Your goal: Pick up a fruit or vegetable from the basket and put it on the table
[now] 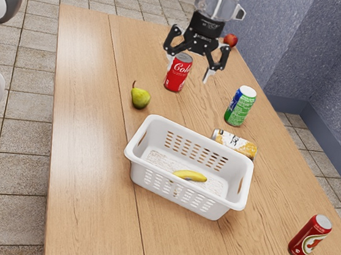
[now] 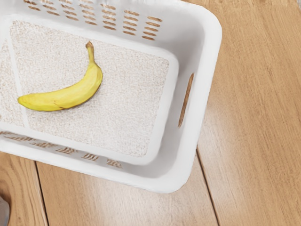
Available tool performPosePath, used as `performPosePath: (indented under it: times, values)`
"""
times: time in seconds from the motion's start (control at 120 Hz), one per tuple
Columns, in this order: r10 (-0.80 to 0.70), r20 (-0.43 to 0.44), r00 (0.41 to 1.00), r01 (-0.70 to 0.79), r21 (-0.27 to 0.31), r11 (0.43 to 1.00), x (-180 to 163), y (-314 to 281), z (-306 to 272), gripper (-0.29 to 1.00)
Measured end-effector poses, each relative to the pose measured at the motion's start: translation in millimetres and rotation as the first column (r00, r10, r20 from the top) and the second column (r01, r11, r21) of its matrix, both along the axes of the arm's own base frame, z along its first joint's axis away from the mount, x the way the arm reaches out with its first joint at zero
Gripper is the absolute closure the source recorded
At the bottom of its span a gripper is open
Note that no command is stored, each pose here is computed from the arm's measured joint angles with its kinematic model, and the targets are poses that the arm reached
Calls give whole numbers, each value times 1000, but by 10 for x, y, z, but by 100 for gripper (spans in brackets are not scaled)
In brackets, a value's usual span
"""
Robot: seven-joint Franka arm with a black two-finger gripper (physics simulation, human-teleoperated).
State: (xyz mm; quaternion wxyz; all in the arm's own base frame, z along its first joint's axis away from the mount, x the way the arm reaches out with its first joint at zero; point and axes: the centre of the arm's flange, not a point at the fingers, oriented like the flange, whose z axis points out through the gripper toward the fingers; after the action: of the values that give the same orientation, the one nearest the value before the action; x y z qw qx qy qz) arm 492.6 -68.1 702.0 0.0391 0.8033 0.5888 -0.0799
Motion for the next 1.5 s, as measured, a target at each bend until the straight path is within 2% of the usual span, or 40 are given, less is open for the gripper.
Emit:
performPosePath:
  times: [0.167,0.408,0.567,0.792,0.917,1.167,1.5]
  values:
    - [-202,56,978,200,48,979,-460,-589,-415,0]
    - [-357,136,924,351,67,934,22,-662,-872,0]
    - [-452,191,871,444,83,892,139,-683,-933,0]
    - [-533,148,833,528,72,846,254,-611,-1552,0]
    - [-572,162,804,567,81,820,309,-628,-1632,0]
    - [-624,166,764,623,63,779,278,-686,-1923,0]
    - [-647,150,747,649,45,760,434,-595,-2261,0]
